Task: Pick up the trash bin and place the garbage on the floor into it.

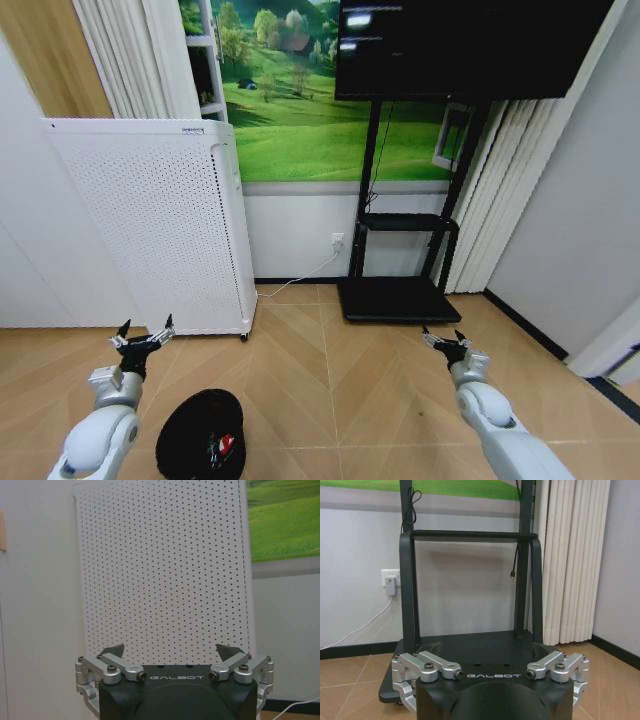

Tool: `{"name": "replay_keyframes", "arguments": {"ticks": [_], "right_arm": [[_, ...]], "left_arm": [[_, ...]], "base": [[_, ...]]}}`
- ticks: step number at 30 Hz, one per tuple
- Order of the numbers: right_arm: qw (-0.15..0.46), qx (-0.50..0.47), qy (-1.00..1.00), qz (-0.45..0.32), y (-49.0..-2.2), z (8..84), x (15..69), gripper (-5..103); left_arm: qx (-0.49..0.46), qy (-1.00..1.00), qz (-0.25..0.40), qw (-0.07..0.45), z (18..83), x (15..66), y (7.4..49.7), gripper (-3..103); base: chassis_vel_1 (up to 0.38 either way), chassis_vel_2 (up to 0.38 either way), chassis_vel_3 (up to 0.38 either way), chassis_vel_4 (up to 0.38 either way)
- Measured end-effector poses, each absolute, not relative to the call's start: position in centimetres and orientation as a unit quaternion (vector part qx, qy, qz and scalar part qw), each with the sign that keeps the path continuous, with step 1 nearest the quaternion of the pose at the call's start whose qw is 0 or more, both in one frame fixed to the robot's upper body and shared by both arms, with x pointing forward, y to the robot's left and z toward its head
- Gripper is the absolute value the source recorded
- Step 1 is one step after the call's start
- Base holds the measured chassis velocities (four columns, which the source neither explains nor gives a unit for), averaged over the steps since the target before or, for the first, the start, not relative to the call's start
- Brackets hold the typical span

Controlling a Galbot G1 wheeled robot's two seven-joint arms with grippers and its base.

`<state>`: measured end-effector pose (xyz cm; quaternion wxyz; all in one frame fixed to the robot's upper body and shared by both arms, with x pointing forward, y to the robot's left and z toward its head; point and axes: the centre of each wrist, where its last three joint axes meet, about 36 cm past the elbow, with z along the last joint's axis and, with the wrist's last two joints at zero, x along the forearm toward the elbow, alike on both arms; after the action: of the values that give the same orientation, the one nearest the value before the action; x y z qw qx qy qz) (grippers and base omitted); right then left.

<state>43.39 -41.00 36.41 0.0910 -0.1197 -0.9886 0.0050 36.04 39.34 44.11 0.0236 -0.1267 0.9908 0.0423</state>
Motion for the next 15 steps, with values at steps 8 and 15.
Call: {"name": "replay_keyframes", "arguments": {"ticks": [8, 15], "right_arm": [[0.091, -0.12, -0.989, 0.005, -41.01, 36.42, 43.39, 100], [0.091, -0.12, -0.989, 0.005, -41.0, 36.41, 43.39, 100]], "left_arm": [[-0.127, 0.991, 0.043, 0.023, 44.12, 36.03, 39.33, 100], [-0.127, 0.991, 0.043, 0.023, 44.12, 36.02, 39.33, 100]], "base": [[0.0, 0.0, 0.0, 0.0], [0.0, 0.0, 0.0, 0.0]]}}
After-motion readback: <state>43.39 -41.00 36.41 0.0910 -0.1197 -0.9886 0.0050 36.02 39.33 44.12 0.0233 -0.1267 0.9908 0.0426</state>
